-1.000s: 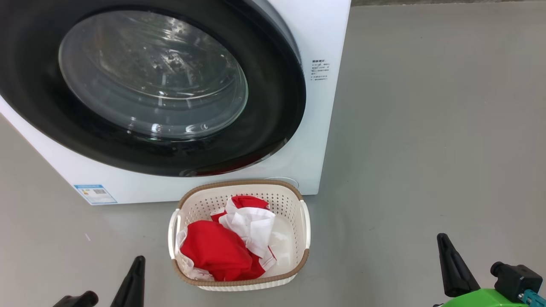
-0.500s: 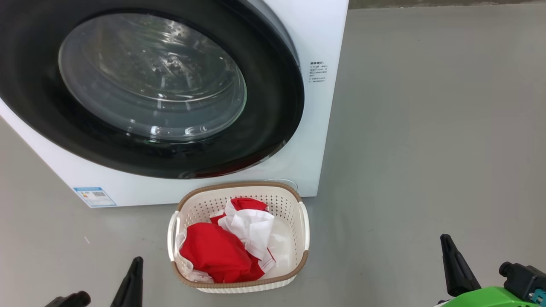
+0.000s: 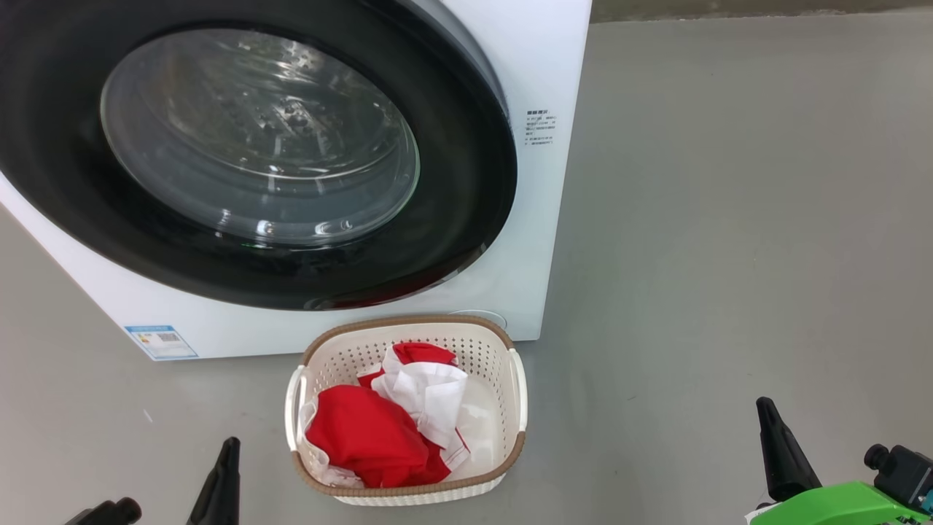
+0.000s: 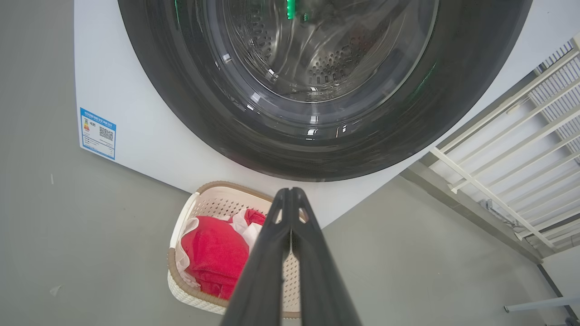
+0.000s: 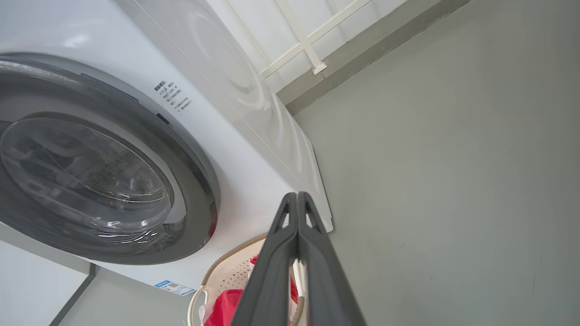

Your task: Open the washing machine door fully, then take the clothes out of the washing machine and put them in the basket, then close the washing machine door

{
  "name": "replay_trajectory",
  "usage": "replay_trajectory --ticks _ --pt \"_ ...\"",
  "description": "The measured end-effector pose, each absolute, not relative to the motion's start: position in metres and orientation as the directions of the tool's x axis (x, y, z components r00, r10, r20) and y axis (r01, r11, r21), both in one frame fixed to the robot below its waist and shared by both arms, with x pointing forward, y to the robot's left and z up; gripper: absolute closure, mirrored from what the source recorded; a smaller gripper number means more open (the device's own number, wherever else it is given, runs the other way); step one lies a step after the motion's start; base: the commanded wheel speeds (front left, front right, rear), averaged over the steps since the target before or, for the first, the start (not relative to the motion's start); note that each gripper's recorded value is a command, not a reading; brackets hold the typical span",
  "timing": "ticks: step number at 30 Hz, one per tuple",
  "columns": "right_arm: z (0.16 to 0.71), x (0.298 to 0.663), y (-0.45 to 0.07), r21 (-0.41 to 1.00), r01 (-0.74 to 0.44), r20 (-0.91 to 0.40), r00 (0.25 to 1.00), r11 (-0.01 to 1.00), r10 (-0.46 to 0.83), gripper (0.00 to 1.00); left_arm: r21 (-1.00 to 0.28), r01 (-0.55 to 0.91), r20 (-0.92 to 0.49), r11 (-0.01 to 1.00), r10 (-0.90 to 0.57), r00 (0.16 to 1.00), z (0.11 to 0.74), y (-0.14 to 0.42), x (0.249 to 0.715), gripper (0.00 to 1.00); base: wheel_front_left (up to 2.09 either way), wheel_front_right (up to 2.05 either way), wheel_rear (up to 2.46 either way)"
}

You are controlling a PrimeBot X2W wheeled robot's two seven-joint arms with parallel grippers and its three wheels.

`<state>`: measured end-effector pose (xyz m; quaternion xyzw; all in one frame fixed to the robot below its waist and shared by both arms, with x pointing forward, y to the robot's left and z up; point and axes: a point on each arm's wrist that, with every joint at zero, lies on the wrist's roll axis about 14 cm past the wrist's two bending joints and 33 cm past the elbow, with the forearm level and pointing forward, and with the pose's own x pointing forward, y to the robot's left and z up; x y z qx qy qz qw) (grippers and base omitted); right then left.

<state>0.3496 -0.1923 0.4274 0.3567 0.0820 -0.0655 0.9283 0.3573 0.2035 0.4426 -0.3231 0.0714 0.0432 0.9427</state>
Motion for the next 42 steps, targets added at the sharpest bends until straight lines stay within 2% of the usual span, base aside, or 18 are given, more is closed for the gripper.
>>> replay_trajectory --ticks 18,42 --pt "0.433 0.354 -0.196 0.761 0.197 -0.198 0.978 0.618 -0.068 1.0 -0.723 -0.156 -0.179 0.673 0.036 0.983 0.443 0.202 0.358 1.0 0.0 0.0 0.0" --pt "0.444 0.359 -0.199 0.881 0.193 -0.185 0.981 0.432 -0.061 1.0 -0.869 -0.16 -0.168 0.468 0.023 0.985 0.453 0.198 0.365 1.0 0.0 0.0 0.0"
